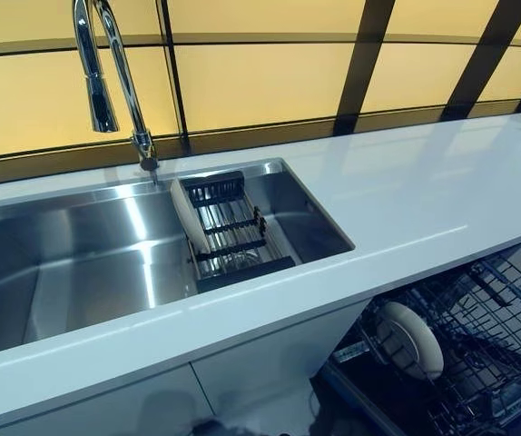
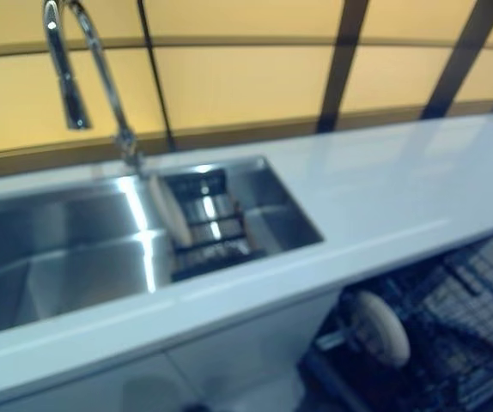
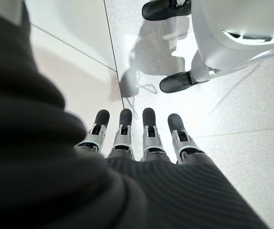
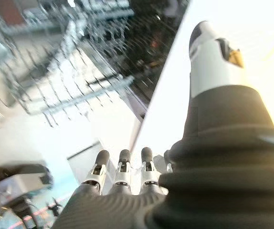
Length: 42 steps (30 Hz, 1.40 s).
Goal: Take plates into dishwasher
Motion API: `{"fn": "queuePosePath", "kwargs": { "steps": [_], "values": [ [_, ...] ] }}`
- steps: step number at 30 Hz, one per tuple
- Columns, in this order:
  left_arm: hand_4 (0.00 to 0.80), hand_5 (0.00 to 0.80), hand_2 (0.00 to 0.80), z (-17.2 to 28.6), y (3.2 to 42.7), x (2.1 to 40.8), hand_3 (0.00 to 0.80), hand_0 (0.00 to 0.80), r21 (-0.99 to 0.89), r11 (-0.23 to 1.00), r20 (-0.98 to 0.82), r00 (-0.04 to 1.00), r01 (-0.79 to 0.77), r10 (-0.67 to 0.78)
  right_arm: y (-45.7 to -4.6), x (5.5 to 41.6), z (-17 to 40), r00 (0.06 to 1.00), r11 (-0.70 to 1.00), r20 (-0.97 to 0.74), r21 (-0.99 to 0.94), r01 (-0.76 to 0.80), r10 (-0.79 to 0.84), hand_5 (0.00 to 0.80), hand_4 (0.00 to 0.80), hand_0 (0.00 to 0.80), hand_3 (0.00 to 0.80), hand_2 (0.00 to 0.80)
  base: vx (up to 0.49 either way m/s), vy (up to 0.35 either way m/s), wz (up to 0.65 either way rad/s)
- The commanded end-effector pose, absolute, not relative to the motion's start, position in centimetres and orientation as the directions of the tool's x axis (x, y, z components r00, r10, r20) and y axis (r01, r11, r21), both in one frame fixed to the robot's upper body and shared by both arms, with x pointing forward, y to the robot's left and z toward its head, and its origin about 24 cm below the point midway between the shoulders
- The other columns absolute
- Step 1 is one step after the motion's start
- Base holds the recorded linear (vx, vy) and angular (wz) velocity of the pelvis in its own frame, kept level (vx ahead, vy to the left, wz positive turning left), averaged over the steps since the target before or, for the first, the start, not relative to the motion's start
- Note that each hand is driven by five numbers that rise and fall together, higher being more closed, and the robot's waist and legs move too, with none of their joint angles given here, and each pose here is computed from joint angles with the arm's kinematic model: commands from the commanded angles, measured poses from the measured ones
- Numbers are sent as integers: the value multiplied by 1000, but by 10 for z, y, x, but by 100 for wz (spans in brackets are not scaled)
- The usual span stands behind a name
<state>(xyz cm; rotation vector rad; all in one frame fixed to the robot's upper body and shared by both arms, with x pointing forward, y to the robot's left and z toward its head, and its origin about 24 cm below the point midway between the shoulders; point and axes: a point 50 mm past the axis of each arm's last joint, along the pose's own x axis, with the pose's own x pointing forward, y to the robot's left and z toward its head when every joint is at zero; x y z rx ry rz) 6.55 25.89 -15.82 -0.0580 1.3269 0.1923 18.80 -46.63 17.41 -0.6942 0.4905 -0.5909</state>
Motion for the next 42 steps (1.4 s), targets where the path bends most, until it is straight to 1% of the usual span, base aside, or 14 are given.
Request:
{"fn": "queuePosePath", "kwargs": {
  "steps": [1,4,5,7,9,10,12,15,19,22,27,31,33,42],
  "values": [
    [0,0,0,-154,278,64,0,0,110,969,-964,213,-222,158,-468,200,244,785,552,49,-683,477,-617,0,0,0,0,0,18,28,7],
    [0,0,0,-153,279,64,0,0,115,969,-965,208,-218,161,-459,210,266,803,546,123,-673,500,-583,0,0,0,0,0,19,24,7],
    [0,0,0,-153,280,64,0,0,112,968,-965,207,-226,160,-447,219,287,807,477,237,-704,526,-541,0,0,0,0,0,31,20,5],
    [0,0,0,-153,280,64,0,0,112,966,-965,205,-232,161,-431,228,308,812,378,355,-749,544,-464,0,0,0,0,0,48,24,5],
    [0,0,0,-154,279,63,0,0,109,967,-966,203,-229,157,-412,236,329,823,336,419,-766,548,-384,0,0,0,0,0,22,11,1],
    [0,0,0,-154,279,63,0,0,109,967,-967,203,-229,157,-411,238,330,822,337,421,-765,549,-384,0,0,0,0,0,33,15,4],
    [0,0,0,-155,275,64,0,0,104,970,-968,203,-222,150,-388,248,347,830,251,488,-796,550,-271,0,0,0,0,0,36,10,7],
    [0,0,0,-155,273,65,0,0,105,973,-969,199,-207,147,-371,256,359,830,162,522,-818,552,-197,0,0,0,0,0,23,2,20],
    [0,0,0,-154,275,65,0,0,106,975,-972,187,-197,143,-333,272,375,835,-50,550,-833,550,21,0,0,0,0,0,38,7,25],
    [0,0,0,-155,274,65,0,0,103,975,-974,180,-197,139,-306,280,381,835,-143,534,-824,549,133,0,0,0,0,0,58,17,26],
    [0,0,0,-156,271,62,0,0,95,977,-977,171,-191,129,-289,288,379,822,-281,512,-774,568,249,0,0,0,0,0,56,18,16],
    [0,0,0,-156,268,65,0,0,80,979,-977,180,-186,114,-284,294,378,811,-350,509,-732,585,289,0,0,0,0,0,33,19,22],
    [0,0,0,-154,271,73,0,0,74,981,-973,203,-179,111,-280,298,380,799,-374,521,-706,602,300,0,0,0,0,0,-73,2,17],
    [0,0,0,-147,273,100,0,0,42,980,-950,297,-195,100,-255,307,397,729,-382,594,-620,685,341,0,0,0,0,0,-99,15,14]
  ]
}}
